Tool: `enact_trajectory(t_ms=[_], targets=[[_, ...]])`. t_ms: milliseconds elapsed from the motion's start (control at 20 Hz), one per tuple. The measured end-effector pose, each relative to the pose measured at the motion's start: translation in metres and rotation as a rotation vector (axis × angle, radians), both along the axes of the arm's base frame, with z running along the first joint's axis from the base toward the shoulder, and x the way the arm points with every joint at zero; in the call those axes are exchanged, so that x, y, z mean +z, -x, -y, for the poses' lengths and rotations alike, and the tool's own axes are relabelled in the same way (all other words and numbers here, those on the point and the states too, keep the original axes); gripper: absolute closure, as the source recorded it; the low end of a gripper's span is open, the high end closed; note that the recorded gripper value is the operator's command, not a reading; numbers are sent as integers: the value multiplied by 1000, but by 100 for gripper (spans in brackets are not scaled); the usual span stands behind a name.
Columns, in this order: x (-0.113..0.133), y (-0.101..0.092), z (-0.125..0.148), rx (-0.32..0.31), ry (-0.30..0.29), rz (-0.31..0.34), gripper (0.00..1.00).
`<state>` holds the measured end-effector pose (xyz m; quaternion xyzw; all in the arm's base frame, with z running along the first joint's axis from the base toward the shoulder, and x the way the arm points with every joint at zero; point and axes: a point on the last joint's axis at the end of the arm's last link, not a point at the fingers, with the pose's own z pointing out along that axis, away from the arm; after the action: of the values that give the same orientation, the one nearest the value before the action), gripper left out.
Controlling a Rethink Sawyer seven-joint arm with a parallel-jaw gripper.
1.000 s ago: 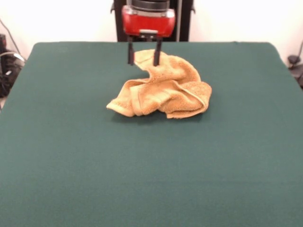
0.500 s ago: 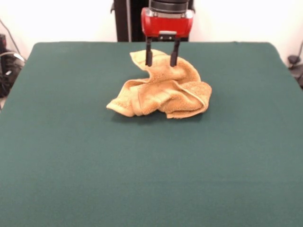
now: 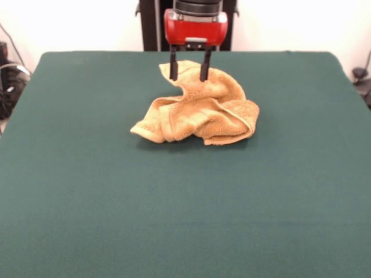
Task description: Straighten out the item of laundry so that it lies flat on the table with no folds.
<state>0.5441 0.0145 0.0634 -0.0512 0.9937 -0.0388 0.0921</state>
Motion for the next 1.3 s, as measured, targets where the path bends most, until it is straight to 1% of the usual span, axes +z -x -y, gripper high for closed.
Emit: enact_trajectory(t_ms=[500,1000,1300], targets=[[-3,2,-1,1,-2,-8,0],[-20,11,-2,-2,-10,-43,0],[-32,20,-1,-7,-13,-72,0]])
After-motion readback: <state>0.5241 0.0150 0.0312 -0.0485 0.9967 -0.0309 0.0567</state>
